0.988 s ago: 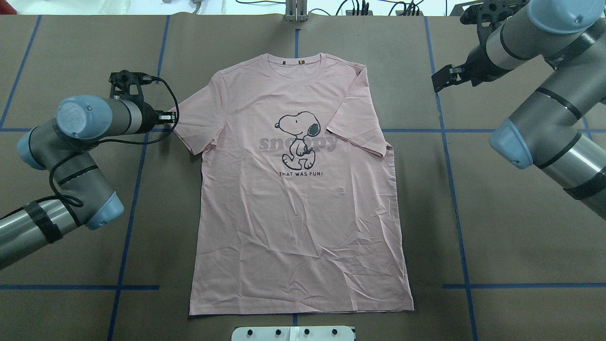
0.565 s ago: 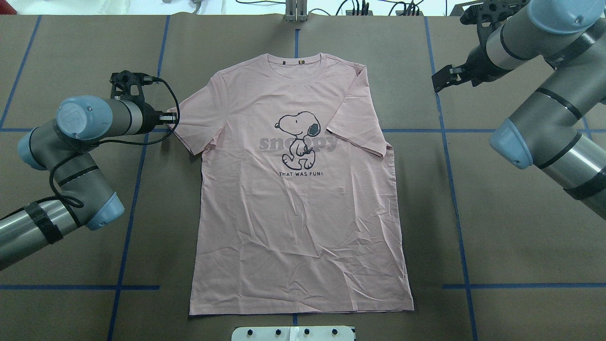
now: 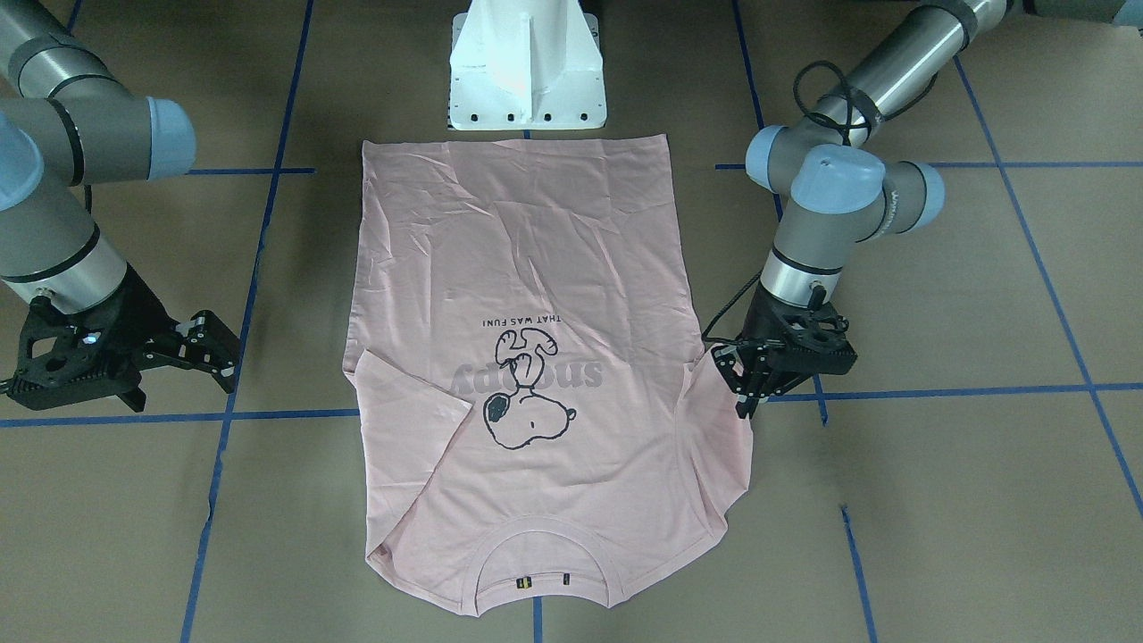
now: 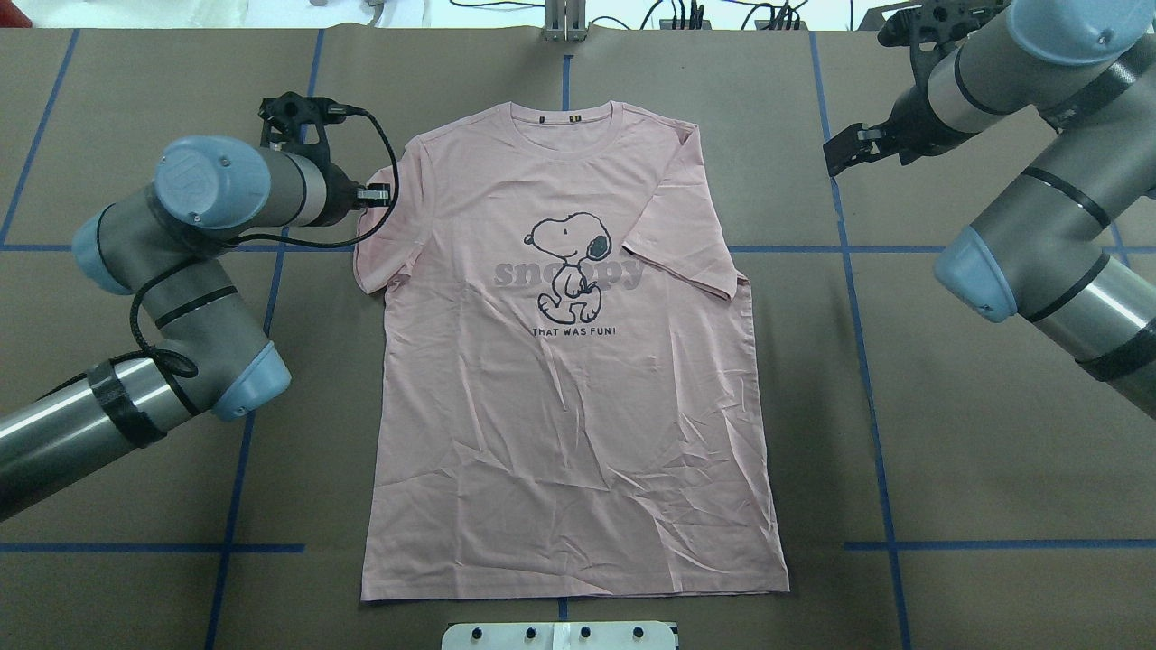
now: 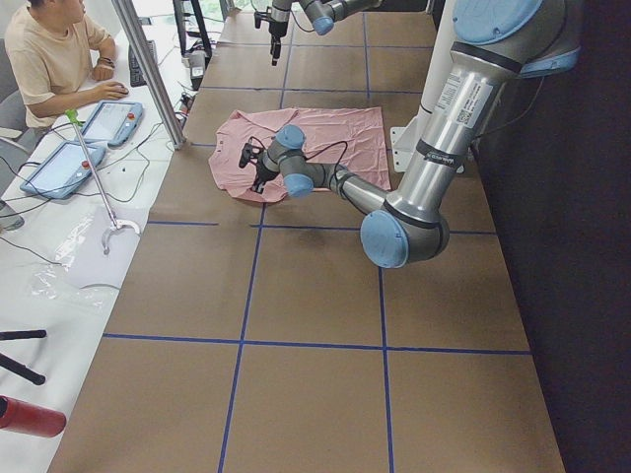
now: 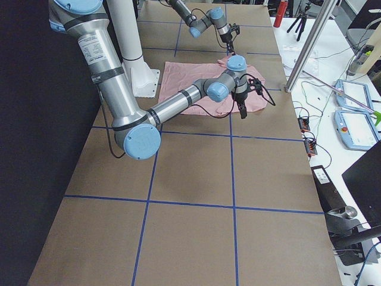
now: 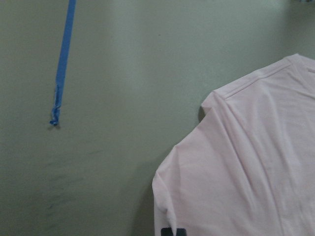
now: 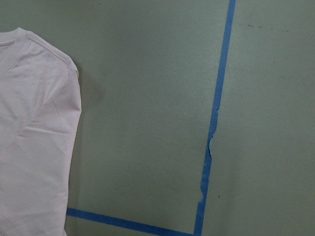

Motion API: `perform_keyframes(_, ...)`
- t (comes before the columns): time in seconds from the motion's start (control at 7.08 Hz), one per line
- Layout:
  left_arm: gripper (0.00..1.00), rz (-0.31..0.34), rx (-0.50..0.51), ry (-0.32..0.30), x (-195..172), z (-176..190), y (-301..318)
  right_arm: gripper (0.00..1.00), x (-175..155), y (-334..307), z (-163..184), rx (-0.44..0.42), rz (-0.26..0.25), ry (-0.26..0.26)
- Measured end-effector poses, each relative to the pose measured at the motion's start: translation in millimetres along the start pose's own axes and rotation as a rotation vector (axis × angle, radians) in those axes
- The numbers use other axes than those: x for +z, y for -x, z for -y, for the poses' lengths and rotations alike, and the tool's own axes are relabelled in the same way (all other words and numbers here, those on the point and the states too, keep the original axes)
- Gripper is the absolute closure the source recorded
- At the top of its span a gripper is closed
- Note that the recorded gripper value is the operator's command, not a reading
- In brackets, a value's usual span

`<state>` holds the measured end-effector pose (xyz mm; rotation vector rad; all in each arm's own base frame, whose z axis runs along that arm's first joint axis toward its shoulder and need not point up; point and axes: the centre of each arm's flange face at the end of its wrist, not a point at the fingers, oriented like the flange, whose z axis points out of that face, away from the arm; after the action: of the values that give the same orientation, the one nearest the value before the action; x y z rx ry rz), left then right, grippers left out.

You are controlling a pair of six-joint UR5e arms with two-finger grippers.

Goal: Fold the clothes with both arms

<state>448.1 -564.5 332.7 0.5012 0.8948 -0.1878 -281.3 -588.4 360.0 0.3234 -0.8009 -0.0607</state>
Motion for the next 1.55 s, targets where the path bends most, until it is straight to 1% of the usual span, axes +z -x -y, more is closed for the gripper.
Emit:
perform_keyframes(0.28, 1.0, 0.014, -0.074, 0.04, 0.0, -1.8, -73.5, 0.0, -0.3, 0.5, 0.4, 0.0, 0.0, -0.001)
perform_keyframes(0.42, 1.0, 0.034, -0.093, 0.044, 6.8, -1.0, -100.1, 0.0, 0.2, 0.2, 0.4, 0.0, 0.0, 0.0)
perform_keyframes(0.56, 0.35, 0.055, -0.1, 0.045, 16.9, -0.2, -115.1, 0.0, 0.7, 0.0, 0.3, 0.001, -0.001, 0.001)
perform_keyframes(0.71, 0.0, 0.073, -0.098, 0.047, 25.8, -1.1, -118.4, 0.0, 1.1, 0.2, 0.1, 0.001, -0.001, 0.002)
perform_keyframes(0.85, 0.0, 0.084, -0.085, 0.049, 31.7, -3.9, -113.2, 0.0, 1.3, 0.8, 0.0, -0.001, 0.0, 0.002)
perform_keyframes(0.99, 0.0, 0.08, -0.061, 0.048, 30.0, -5.9, -109.7, 0.0, 0.7, 2.4, 0.1, -0.003, 0.002, 0.001)
perform_keyframes(1.13, 0.0, 0.053, -0.019, 0.043, 16.6, -5.2, -113.2, 0.0, -1.3, 7.8, -1.6, 0.01, 0.009, -0.001)
perform_keyframes(1.27, 0.0, 0.017, 0.023, 0.038, -3.2, -6.5, -114.0, 0.0, -6.1, 22.7, -7.7, 0.044, 0.027, -0.007)
perform_keyframes(1.41, 0.0, -0.024, 0.044, 0.043, -26.1, -13.4, -107.1, 0.0, -10.4, 46.8, -22.5, 0.094, 0.047, -0.013)
perform_keyframes(1.55, 0.0, -0.075, 0.05, 0.055, -53.8, -28.3, -97.5, 0.0, -12.5, 78.8, -52.9, 0.146, 0.064, -0.019)
